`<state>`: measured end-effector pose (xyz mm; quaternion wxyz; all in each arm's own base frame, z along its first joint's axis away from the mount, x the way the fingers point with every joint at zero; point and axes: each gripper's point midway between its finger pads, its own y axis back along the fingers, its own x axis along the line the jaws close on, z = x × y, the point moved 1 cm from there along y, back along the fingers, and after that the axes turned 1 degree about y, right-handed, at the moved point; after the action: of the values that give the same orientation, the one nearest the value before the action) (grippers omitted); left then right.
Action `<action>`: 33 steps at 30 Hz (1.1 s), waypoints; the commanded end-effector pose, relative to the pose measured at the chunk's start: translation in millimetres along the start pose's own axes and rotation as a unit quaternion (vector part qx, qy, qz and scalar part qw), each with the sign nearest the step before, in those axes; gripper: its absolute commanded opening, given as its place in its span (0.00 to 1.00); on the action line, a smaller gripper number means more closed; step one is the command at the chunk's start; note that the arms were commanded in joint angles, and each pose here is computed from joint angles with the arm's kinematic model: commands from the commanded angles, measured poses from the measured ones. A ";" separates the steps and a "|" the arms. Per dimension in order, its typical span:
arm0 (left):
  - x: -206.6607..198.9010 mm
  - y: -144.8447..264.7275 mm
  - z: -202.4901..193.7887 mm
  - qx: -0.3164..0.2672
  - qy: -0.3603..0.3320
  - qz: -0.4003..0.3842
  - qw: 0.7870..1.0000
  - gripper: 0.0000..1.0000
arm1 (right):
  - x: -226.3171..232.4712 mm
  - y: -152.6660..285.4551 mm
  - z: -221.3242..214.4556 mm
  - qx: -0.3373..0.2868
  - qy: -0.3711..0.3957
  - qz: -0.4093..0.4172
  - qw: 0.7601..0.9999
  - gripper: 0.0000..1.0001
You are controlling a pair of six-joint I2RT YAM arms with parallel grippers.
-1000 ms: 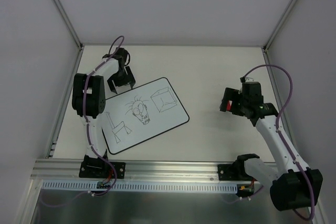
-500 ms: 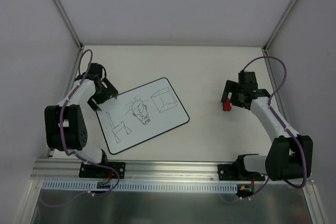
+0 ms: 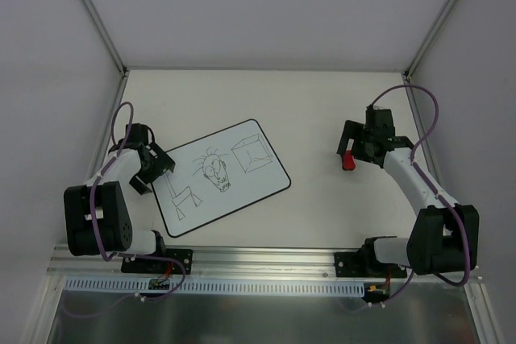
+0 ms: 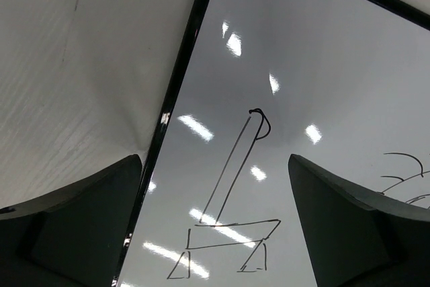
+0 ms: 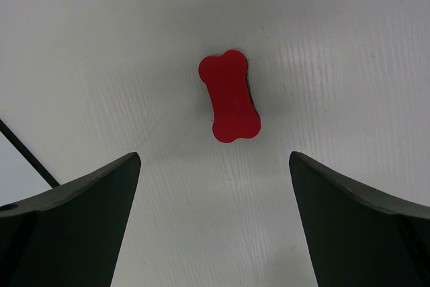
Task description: Erase the whiteboard
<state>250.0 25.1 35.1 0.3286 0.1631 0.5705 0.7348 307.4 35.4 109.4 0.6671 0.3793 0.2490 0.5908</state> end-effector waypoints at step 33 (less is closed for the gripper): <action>-61.7 -1.7 -54.5 0.055 -0.069 -0.122 0.989 0.86 | -14.8 -47.5 7.4 0.039 -0.028 -0.039 0.998 0.88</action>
<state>276.6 -43.8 34.3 0.4583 0.1529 0.5681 0.6662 317.4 22.5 56.8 0.6645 0.4346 0.2856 0.5366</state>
